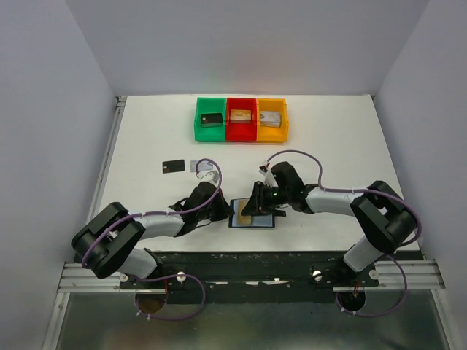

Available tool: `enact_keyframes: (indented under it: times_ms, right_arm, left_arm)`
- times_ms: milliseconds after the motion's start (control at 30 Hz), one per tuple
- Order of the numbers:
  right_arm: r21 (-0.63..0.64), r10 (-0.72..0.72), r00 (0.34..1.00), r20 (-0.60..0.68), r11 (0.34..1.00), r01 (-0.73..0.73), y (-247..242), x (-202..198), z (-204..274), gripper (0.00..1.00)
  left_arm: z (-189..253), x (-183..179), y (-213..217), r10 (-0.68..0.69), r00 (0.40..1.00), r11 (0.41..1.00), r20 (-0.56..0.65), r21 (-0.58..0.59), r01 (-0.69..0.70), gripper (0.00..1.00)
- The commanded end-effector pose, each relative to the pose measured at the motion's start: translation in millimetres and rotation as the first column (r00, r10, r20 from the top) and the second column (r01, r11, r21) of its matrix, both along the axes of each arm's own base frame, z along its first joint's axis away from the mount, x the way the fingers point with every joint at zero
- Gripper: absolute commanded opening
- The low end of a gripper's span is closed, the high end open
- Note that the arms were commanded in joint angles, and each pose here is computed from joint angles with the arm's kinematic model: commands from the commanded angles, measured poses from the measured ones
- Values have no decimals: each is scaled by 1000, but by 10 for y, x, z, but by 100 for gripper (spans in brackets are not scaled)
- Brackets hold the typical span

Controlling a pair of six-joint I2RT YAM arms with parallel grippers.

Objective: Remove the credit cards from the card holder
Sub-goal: Remove the credit card from the card holder.

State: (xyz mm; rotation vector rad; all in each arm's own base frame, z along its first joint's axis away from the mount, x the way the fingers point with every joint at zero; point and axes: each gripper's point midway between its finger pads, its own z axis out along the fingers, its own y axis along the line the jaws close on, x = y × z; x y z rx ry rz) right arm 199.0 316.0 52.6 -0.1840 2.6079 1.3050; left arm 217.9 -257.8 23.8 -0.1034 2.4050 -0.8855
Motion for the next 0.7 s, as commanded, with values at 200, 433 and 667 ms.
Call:
enact_keyframes:
  times_ms: [200,433,667]
  right_arm:
    - [-14,-11,999,38,1000,12,-57,-5,52,36]
    - [-22,-16,999,39,1000,17,-96,-14,41,35]
    - [-29,-23,999,46,999,24,-136,-5,38,32]
  left_arm:
    - [-503,-320,338,23,990,986,-142,164,0,0]
    - [-506,-316,356,31,989,986,-143,169,-6,0]
    - [-511,-320,379,37,989,984,-142,177,-11,0]
